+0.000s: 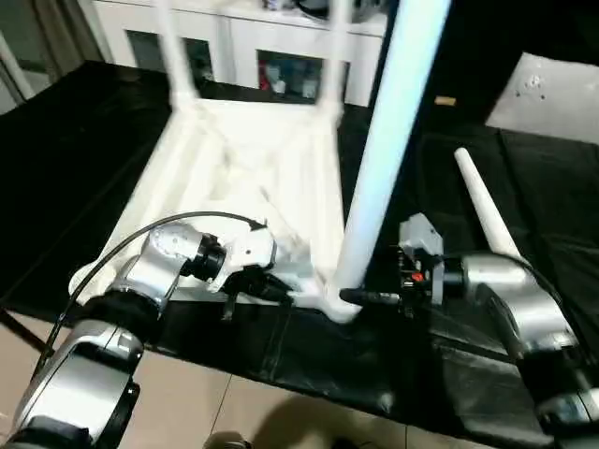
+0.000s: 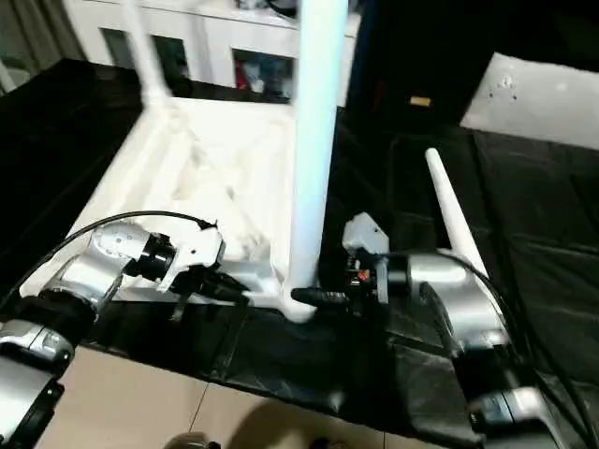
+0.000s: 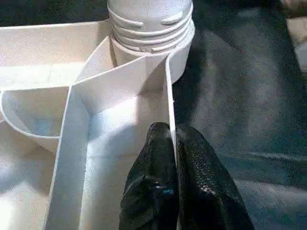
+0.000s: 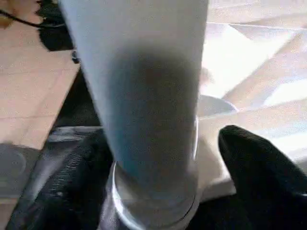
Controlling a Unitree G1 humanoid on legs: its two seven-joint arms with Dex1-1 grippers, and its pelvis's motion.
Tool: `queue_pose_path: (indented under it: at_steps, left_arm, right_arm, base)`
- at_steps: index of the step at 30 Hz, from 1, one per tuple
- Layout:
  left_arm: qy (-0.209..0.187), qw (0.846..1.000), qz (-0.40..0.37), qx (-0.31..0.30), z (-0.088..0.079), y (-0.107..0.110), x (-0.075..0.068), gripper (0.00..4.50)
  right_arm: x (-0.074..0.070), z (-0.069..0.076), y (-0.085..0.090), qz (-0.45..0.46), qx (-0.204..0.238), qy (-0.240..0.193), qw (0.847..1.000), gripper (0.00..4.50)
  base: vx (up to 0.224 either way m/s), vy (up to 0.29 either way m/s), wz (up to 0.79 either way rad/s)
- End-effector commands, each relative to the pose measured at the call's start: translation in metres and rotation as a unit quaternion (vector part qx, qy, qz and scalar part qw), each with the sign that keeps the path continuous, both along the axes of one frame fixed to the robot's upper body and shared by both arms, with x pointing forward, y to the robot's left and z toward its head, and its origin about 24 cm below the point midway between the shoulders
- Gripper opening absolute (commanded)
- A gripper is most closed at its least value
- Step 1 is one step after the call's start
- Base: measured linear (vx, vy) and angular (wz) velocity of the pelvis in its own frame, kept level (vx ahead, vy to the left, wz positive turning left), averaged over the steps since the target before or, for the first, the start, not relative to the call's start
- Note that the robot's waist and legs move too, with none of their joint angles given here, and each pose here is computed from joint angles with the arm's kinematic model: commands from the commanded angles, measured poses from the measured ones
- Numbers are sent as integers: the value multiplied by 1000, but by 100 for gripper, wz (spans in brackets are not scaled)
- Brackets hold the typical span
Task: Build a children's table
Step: Rotate leg to tighten
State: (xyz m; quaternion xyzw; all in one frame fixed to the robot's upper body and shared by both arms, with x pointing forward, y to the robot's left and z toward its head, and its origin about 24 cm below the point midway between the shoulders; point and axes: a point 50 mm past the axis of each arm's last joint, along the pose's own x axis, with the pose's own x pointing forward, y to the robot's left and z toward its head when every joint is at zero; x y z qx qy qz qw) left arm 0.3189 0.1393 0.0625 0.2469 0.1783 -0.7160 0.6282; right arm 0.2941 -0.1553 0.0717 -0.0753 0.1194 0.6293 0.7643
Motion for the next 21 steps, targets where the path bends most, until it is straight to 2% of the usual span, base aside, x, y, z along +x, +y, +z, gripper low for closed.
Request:
queue_pose_path:
  at_steps: [1,2,11,14,18,21]
  left_arm:
    - [-6,998,-57,26,4,-9,-2,0]
    - [-6,998,-58,26,4,-9,-1,0]
    - [-2,997,-69,31,4,-8,0,0]
    - [-1,997,-71,32,4,-8,-1,0]
    - [-2,997,-71,34,3,-8,-1,0]
    - [-1,998,-64,30,2,-7,0,0]
  right_arm:
    - [0,1,1,14,1,6,1000,353]
    - [0,1,2,18,1,9,1000,334]
    - [-2,0,3,50,4,43,998,277]
    - [-2,0,4,55,5,46,997,237]
    - [-5,-2,5,61,6,53,997,210]
    - [-8,-4,6,63,9,59,996,208]
  base:
    - [0,0,0]
    - [0,0,0]
    - [0,0,0]
    - [0,0,0]
    - [0,0,0]
    - [0,0,0]
